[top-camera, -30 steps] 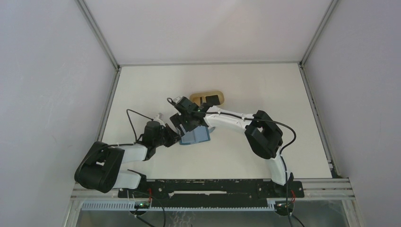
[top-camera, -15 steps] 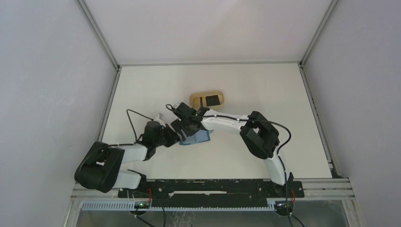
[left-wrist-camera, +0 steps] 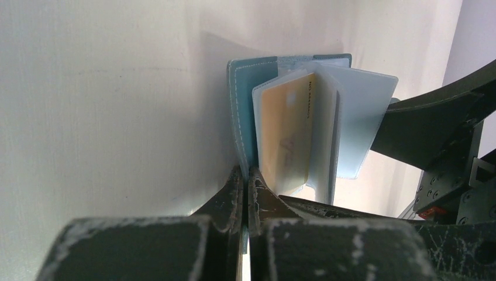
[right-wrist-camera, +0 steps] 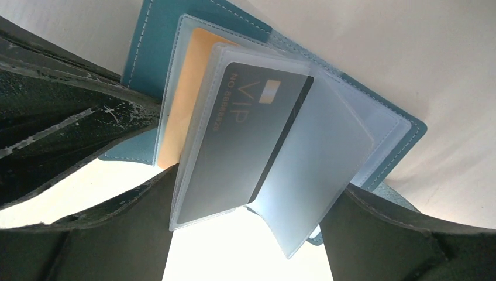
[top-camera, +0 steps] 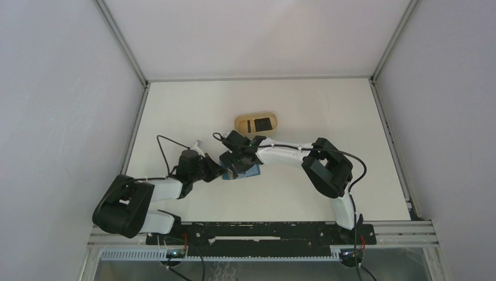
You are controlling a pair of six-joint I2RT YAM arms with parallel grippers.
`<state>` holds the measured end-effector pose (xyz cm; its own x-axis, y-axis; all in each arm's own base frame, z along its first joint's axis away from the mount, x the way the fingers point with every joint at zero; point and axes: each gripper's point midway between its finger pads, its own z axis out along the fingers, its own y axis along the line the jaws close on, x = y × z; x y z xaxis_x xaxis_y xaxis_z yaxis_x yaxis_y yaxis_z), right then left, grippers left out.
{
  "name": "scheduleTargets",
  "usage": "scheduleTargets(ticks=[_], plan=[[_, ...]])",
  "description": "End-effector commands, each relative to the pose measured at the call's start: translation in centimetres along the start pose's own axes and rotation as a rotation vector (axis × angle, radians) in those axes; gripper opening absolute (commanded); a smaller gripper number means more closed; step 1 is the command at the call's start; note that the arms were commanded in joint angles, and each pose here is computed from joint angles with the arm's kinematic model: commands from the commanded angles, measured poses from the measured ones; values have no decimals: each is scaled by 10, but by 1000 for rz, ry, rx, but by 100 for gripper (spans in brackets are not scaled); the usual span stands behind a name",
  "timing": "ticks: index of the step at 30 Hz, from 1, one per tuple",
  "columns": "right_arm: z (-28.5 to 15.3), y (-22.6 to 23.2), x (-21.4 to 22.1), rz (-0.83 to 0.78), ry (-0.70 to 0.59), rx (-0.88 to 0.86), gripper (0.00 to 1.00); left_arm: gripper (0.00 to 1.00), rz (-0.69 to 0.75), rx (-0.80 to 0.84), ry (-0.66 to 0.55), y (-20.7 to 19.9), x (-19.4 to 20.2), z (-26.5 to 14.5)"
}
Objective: Take the credit cards out of the card holder
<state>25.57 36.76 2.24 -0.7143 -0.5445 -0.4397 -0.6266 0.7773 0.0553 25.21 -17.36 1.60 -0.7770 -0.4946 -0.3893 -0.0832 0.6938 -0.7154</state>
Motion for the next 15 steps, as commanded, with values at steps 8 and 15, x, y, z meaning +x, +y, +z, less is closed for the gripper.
scheduleTargets(ticks=[8, 15], plan=[[-28, -26, -7, 12, -50, 32, 90, 0, 22, -8, -16, -3, -7, 3], [-36, -36, -10, 35, -64, 29, 90, 0, 22, -11, -13, -2, -6, 4]])
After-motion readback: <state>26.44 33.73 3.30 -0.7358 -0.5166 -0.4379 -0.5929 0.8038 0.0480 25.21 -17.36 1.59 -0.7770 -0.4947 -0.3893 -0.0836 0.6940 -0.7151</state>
